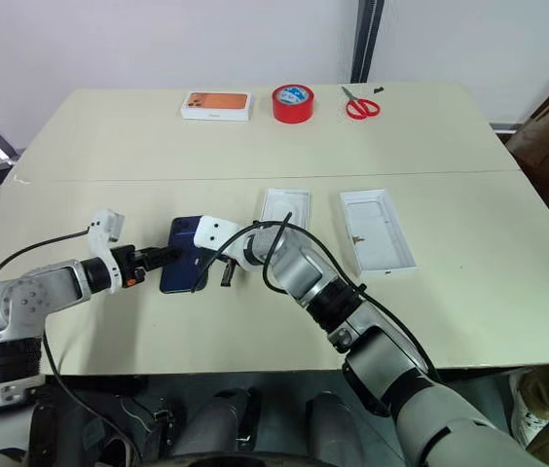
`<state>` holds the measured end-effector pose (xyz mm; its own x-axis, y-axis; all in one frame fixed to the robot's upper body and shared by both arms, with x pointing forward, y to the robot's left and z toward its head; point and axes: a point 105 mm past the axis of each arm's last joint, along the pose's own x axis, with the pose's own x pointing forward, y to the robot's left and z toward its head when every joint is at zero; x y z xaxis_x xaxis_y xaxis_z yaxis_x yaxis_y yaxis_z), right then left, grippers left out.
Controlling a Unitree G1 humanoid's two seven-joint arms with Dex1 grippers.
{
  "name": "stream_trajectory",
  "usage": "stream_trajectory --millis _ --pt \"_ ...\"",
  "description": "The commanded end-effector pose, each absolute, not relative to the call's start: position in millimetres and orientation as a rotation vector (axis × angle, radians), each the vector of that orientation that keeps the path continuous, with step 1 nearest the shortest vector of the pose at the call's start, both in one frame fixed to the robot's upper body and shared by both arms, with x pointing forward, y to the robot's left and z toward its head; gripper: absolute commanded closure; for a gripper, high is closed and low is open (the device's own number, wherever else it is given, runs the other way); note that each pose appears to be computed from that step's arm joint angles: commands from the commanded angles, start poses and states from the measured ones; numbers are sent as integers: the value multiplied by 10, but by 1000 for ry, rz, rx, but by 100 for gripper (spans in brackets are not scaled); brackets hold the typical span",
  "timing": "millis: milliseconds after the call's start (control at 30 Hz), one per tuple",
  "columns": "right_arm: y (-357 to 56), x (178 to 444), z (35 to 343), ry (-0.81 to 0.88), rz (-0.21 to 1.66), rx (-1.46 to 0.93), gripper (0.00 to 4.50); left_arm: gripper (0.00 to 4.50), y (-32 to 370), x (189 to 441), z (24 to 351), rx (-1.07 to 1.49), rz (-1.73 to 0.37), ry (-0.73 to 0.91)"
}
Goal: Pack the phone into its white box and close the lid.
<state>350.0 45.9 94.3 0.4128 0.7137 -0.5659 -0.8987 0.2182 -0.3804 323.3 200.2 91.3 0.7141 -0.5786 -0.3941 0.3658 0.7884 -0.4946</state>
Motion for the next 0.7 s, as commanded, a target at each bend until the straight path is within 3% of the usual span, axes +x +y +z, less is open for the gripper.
stream_trajectory --millis 33,200,500,600,700 --pt "507 3508 1033 255 1140 -752 448 98 1605 3023 495 -463 -637 782" --pt "474 3507 997 264 1137 -761 448 98 1434 2984 546 -515 -697 797" --pt "405 3518 968 274 1129 -768 448 98 1468 3112 620 -521 -658 761" --pt "361 3530 958 280 1120 -769 450 176 1570 3134 597 -551 -613 754" --pt "343 3536 956 280 1115 -770 450 314 1596 3122 595 -566 -606 757"
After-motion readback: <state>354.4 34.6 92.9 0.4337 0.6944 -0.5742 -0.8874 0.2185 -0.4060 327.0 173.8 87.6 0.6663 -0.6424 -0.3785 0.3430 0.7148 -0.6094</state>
